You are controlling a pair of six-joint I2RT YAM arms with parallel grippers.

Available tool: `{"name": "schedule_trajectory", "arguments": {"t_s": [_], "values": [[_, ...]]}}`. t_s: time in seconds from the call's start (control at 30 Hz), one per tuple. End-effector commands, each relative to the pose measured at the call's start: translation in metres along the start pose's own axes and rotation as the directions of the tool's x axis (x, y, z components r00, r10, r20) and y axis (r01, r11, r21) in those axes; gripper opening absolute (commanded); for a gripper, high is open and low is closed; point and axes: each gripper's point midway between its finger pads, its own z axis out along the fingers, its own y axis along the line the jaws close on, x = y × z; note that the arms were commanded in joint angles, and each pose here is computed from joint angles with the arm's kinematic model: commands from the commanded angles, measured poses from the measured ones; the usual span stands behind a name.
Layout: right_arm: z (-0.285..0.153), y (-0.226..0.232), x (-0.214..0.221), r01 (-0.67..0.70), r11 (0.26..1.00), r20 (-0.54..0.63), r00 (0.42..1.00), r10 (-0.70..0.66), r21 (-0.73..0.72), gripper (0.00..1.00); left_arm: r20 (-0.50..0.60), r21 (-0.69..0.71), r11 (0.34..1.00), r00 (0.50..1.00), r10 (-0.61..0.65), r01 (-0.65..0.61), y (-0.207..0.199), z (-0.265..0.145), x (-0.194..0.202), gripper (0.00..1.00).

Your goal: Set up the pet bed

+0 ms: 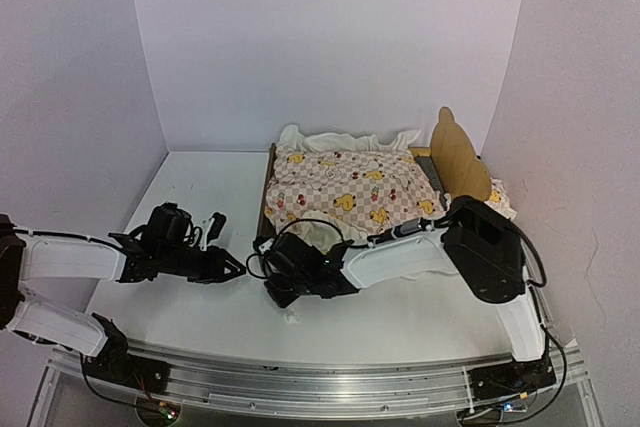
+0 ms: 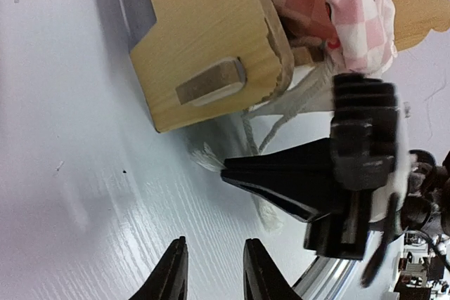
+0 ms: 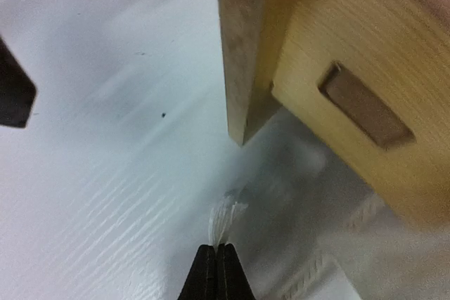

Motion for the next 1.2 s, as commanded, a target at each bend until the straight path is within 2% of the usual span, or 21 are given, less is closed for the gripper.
{"name": "schedule_trajectory", "arguments": {"t_s": [0.0, 0.1, 0.17, 0.33, 0.4, 0.47, 0.6, 0.73, 0.93, 1.07, 1.17], "values": [[-0.063, 0.014, -0.06, -0.152, 0.975, 0.235, 0.954, 0.188, -0.163, 0.0, 0.036, 0.173, 0.98, 0.995, 0.088, -0.093, -0.028, 0.003, -0.004, 0.22], [-0.073, 0.011, -0.059, -0.195, 0.962, 0.267, 0.933, 0.242, -0.192, 0.0, 0.047, 0.251, 0.957, 0.989, 0.141, -0.148, -0.037, 0.005, 0.0, 0.22], [-0.074, 0.009, -0.056, -0.215, 0.956, 0.278, 0.923, 0.266, -0.201, 0.0, 0.074, 0.283, 0.937, 0.979, 0.192, -0.206, -0.043, 0.007, -0.001, 0.27], [-0.081, 0.009, -0.064, -0.246, 0.936, 0.319, 0.892, 0.321, -0.253, 0.0, 0.185, 0.352, 0.829, 0.901, 0.393, -0.434, -0.065, 0.01, -0.004, 0.35], [-0.079, 0.008, -0.062, -0.25, 0.932, 0.32, 0.889, 0.328, -0.262, 0.0, 0.216, 0.384, 0.799, 0.886, 0.409, -0.463, -0.071, 0.011, -0.005, 0.37], [-0.079, 0.008, -0.061, -0.249, 0.928, 0.323, 0.886, 0.334, -0.276, 0.0, 0.198, 0.394, 0.826, 0.915, 0.352, -0.403, -0.069, 0.014, -0.007, 0.37], [-0.083, 0.008, -0.058, -0.238, 0.924, 0.342, 0.877, 0.337, -0.3, 0.0, 0.109, 0.371, 0.91, 0.982, 0.157, -0.186, -0.056, 0.022, -0.008, 0.38], [-0.085, 0.01, -0.057, -0.218, 0.922, 0.347, 0.879, 0.327, -0.319, 0.0, 0.079, 0.325, 0.945, 0.997, 0.01, -0.035, -0.043, 0.027, -0.011, 0.41], [-0.086, 0.012, -0.059, -0.203, 0.922, 0.362, 0.875, 0.321, -0.329, 0.0, 0.046, 0.327, 0.945, 0.999, -0.019, 0.003, -0.043, 0.034, -0.011, 0.48], [-0.084, 0.012, -0.06, -0.201, 0.922, 0.363, 0.875, 0.321, -0.331, 0.0, 0.063, 0.346, 0.938, 0.998, -0.009, -0.014, -0.048, 0.035, -0.017, 0.46], [-0.085, 0.012, -0.059, -0.198, 0.922, 0.363, 0.875, 0.319, -0.334, 0.0, 0.081, 0.356, 0.933, 0.997, 0.016, -0.044, -0.052, 0.035, -0.022, 0.41]]}}
